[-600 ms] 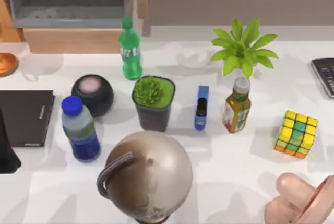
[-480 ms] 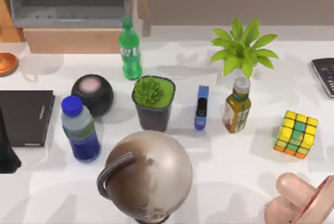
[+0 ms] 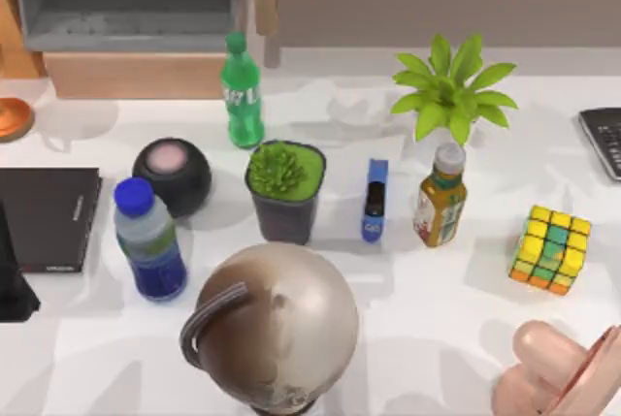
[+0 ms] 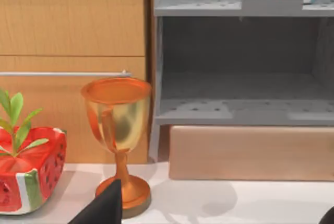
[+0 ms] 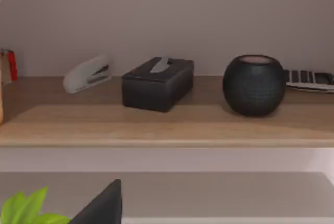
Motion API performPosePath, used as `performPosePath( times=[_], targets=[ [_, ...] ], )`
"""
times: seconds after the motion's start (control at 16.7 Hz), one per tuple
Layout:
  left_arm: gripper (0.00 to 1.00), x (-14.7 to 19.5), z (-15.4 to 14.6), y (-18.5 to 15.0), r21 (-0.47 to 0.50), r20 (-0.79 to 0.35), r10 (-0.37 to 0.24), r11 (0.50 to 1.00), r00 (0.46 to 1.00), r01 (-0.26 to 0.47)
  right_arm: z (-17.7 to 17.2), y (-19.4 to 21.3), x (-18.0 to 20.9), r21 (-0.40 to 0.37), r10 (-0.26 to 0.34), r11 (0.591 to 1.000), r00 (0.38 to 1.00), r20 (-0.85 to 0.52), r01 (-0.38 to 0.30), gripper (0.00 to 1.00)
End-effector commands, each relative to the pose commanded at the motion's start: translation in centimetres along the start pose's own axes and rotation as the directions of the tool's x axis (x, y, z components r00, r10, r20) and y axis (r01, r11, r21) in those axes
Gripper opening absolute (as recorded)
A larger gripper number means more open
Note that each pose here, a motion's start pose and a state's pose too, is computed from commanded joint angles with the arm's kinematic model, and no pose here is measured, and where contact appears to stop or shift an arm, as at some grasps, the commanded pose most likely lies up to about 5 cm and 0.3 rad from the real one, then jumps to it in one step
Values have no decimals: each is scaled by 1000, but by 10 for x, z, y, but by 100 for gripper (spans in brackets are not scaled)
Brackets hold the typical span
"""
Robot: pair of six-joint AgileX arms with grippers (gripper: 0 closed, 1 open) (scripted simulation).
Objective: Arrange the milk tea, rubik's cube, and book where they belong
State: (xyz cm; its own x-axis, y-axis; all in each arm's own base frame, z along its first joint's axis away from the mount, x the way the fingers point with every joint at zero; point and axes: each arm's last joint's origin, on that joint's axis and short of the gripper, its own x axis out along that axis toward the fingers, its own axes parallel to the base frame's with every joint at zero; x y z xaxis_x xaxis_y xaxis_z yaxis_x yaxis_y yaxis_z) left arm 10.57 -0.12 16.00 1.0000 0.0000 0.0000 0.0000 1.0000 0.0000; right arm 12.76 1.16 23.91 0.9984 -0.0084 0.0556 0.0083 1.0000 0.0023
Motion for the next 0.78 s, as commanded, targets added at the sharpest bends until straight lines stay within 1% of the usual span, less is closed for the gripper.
performPosePath(
  times=[0.12, 0.24, 0.42, 0.6, 0.78],
  targets=[
    [100, 0, 0, 0, 0, 0, 0, 1000, 1000, 0, 27, 10, 24, 2, -3, 1000, 1000, 4, 3, 100],
    [100, 0, 0, 0, 0, 0, 0, 1000, 1000, 0, 50, 27, 57, 3, -5, 1000, 1000, 1, 5, 100],
    [100, 0, 0, 0, 0, 0, 0, 1000, 1000, 0, 66, 66, 117, 1, -7, 1000, 1000, -11, 7, 100],
    [100, 0, 0, 0, 0, 0, 0, 1000, 1000, 0, 56, 119, 177, -3, -8, 1000, 1000, -27, 8, 100],
    [100, 0, 0, 0, 0, 0, 0, 1000, 1000, 0, 24, 176, 222, -10, -8, 1000, 999, -42, 8, 100]
  ],
)
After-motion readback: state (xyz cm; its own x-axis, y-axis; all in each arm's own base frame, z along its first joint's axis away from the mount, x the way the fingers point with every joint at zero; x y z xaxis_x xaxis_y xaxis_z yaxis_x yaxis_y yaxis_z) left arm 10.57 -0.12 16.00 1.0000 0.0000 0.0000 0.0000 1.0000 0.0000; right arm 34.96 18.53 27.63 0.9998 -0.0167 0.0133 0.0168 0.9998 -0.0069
